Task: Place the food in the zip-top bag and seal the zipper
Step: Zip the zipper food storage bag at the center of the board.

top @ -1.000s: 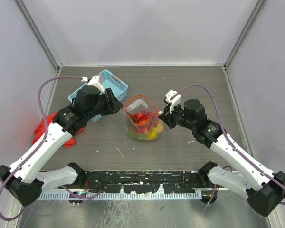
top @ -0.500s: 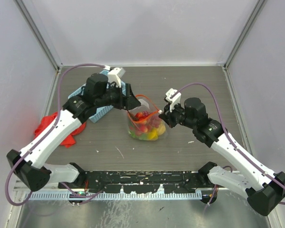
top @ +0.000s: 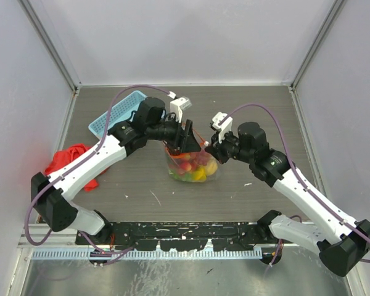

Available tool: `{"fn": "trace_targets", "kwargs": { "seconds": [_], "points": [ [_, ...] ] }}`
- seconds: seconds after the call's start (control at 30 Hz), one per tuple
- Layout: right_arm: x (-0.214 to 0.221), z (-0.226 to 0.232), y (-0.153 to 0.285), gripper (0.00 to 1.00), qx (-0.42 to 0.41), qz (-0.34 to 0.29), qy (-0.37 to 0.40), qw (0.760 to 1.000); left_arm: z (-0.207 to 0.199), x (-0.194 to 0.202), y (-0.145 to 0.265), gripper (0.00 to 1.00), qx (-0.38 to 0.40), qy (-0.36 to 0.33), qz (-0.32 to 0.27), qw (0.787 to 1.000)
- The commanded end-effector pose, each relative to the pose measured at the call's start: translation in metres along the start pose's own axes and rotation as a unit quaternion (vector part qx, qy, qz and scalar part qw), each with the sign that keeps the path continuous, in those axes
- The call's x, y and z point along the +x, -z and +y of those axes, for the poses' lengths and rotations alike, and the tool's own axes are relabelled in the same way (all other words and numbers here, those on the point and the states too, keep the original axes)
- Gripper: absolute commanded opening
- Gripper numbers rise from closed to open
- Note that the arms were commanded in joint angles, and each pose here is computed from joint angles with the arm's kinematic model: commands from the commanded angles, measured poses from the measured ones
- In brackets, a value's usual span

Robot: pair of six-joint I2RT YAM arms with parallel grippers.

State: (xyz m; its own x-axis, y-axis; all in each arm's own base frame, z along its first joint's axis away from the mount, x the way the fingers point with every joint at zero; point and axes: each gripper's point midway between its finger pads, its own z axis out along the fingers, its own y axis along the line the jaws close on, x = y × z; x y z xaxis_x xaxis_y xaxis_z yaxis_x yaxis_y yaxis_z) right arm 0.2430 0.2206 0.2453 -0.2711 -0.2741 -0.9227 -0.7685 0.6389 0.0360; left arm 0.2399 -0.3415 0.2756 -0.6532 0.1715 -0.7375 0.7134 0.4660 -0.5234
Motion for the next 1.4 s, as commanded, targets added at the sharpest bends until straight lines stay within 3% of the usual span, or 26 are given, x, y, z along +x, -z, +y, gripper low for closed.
{"fn": "trace_targets", "kwargs": {
  "seconds": [0.0, 0.3, 0.47, 0.53, 0.87, 1.37],
  "points": [
    [-0.044, 0.005, 0.008, 0.01, -0.018, -0.051, 0.034, 0.998, -0.021, -0.023, 0.0, 0.59, 0.044, -0.052, -0.032, 0.997],
    [-0.045, 0.009, 0.006, 0.01, -0.036, -0.039, 0.041, 0.998, -0.021, -0.008, -0.016, 0.46, 0.062, -0.07, -0.006, 0.996],
    [-0.043, 0.01, 0.006, 0.04, -0.043, -0.03, 0.037, 0.998, -0.018, -0.01, -0.017, 0.12, 0.057, -0.081, -0.017, 0.995],
    [-0.041, 0.009, 0.007, 0.12, -0.041, -0.029, 0.035, 0.998, -0.019, -0.011, -0.016, 0.0, 0.061, -0.084, -0.027, 0.994],
    [-0.036, 0.009, 0.015, 0.52, -0.06, -0.052, 0.032, 0.996, -0.028, -0.019, -0.006, 0.0, 0.078, -0.107, -0.088, 0.987],
    [-0.022, 0.012, 0.003, 0.53, -0.113, -0.074, 0.065, 0.989, -0.042, -0.025, 0.006, 0.0, 0.103, -0.135, -0.117, 0.979]
  ]
}}
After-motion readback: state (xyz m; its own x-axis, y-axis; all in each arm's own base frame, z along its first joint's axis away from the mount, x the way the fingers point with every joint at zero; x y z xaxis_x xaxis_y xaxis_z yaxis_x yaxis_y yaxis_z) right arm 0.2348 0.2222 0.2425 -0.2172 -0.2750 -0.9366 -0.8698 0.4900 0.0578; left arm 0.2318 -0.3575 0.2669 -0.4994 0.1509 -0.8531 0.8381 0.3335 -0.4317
